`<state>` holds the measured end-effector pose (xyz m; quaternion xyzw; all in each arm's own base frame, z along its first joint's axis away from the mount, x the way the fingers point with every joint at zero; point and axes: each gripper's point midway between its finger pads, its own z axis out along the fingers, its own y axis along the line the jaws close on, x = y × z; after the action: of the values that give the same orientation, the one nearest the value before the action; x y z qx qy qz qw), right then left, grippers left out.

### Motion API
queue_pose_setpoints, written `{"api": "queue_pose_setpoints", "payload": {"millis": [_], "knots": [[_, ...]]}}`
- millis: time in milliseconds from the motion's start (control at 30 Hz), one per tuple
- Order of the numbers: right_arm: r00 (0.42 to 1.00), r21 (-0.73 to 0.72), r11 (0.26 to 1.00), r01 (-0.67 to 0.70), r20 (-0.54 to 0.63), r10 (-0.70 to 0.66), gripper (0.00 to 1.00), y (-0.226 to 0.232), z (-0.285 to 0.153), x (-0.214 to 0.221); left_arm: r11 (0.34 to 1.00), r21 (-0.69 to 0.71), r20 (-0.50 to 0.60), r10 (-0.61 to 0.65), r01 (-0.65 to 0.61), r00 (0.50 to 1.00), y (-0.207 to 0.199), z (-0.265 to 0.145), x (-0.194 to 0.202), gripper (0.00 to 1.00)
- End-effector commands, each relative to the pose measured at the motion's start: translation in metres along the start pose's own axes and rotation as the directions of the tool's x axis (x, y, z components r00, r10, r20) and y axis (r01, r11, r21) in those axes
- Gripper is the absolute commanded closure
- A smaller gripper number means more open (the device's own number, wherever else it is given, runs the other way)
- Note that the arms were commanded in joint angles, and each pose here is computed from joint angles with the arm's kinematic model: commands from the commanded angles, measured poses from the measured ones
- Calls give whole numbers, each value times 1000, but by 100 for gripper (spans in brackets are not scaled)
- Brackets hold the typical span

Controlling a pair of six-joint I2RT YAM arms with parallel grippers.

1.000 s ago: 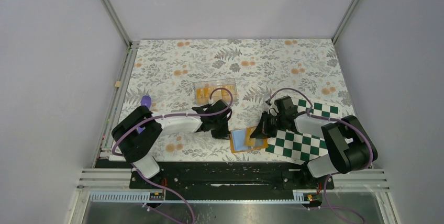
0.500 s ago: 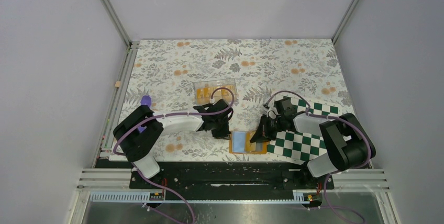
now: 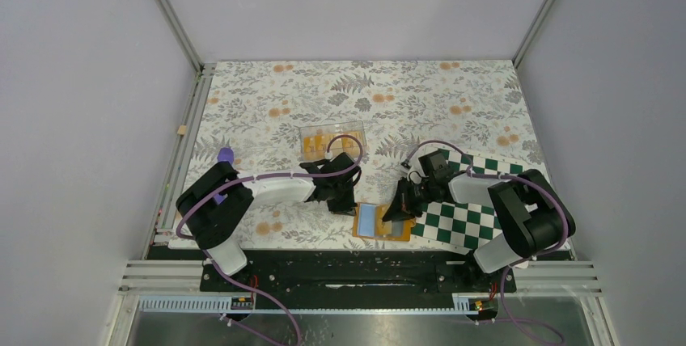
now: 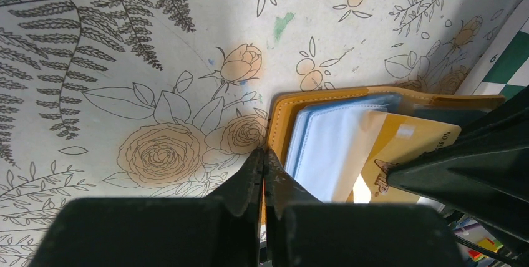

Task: Put the credit cards into the card holder
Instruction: Insert the credit card into the card holder.

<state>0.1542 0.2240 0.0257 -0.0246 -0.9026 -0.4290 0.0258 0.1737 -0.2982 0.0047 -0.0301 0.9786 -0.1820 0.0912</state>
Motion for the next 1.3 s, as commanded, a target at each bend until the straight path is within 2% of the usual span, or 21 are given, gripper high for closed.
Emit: {"api": "queue_pose_setpoints", "payload": {"millis": [0, 467, 633, 800, 1000, 1267], "knots": [[1000, -39, 999, 10, -3, -10, 100, 9, 7, -5, 896, -434, -148, 39, -100, 988, 124, 11, 51, 100], [998, 27, 999, 30, 63, -32, 96, -1, 10, -20, 893, -439, -151, 32, -96, 988, 128, 12, 53, 100], [999, 39, 999, 22, 36, -23, 88, -5, 17, -19, 894, -438, -151, 32, -96, 988, 127, 13, 54, 100], [999, 157, 987, 40, -8, -40, 86, -13, 16, -7, 899, -430, -146, 16, -78, 989, 128, 14, 57, 100], [996, 269, 960, 78, 10, -84, 63, -10, 4, -10, 903, -424, -142, 13, -72, 990, 127, 13, 57, 100], [995, 310, 946, 95, -10, -97, 44, -3, 7, -9, 907, -414, -149, 15, -76, 989, 123, 13, 57, 100]]}}
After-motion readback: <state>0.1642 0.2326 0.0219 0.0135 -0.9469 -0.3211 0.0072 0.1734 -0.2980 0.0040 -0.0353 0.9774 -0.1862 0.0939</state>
